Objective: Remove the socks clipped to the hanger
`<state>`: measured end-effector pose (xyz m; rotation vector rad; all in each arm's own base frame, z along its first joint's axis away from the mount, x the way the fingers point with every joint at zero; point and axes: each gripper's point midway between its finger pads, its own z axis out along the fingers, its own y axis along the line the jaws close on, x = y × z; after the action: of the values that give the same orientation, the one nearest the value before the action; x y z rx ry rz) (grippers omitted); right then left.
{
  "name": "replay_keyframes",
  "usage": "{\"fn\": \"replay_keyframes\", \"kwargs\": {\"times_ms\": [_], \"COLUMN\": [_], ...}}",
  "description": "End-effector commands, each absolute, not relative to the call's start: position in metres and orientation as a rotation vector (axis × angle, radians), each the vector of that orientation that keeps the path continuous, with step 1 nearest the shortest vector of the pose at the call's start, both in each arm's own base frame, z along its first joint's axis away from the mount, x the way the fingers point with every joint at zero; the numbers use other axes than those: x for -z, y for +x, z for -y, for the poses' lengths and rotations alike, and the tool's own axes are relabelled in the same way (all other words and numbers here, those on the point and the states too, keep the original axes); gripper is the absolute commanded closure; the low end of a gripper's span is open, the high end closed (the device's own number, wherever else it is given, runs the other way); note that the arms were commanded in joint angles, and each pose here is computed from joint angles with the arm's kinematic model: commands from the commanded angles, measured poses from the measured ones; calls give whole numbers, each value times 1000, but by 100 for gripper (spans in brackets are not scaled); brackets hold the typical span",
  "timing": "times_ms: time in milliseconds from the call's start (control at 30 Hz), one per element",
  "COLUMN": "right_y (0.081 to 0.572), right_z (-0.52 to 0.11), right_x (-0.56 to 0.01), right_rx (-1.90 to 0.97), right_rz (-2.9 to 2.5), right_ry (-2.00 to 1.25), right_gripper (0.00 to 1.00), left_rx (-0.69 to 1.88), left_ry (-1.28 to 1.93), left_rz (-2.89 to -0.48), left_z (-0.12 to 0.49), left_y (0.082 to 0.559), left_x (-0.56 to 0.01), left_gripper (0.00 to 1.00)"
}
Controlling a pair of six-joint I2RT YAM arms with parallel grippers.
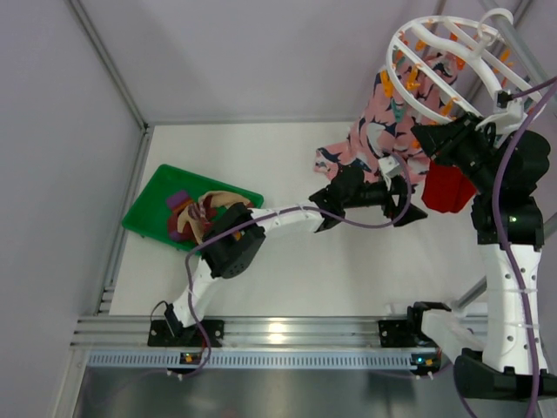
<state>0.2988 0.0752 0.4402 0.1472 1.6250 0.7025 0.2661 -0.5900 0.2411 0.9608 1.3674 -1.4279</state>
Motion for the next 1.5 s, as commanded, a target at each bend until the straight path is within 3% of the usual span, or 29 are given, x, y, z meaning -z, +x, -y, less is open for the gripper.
{"fn": "replay_keyframes", "kwargs": {"times_ms": [0, 400, 500, 533, 600, 700, 833, 900, 1133, 1233, 1467], "right_y": [278, 277, 277, 278, 279, 281, 288, 289, 284, 278, 268], "right_z": [-100, -101, -101, -101, -100, -97, -95, -95, -95, -94, -89], "right_x": [-455, -458, -458, -457, -454, -449, -442, -437, -432, -430, -415], "right_rx": [-830, -837, -831, -829, -823, -801, -784, -784, -784, -768, -725], "right_rz": [-1624, -1624, -1623, -1627, -1633, -1640, -1662, -1678, -1693, -1704, -1743], "right_ry": [36, 30, 27, 26, 24, 34, 49, 49, 51, 52, 62], "right_gripper": [100, 100, 100, 100, 100, 98, 71, 63, 12, 1, 0], "left_rx": [1347, 1566, 1631, 1657, 1735, 1827, 1917, 1963, 2005, 2012, 2010], "left_ry": [863, 1016, 1052, 1069, 1084, 1074, 1041, 1022, 897, 875, 813], "left_rz": [-1227, -1102, -1103, -1108, -1135, -1212, -1296, -1320, -1397, -1417, -1435], "left_z": [607, 639, 635, 633, 623, 600, 568, 551, 505, 492, 466], "left_y": [288, 251, 235, 230, 218, 205, 192, 184, 201, 209, 231], "left_x": [-272, -270, -275, -275, -285, -300, -322, -340, -372, -377, -392], "left_gripper": [2, 4, 43, 76, 100, 100, 100, 100, 100, 100, 100]}}
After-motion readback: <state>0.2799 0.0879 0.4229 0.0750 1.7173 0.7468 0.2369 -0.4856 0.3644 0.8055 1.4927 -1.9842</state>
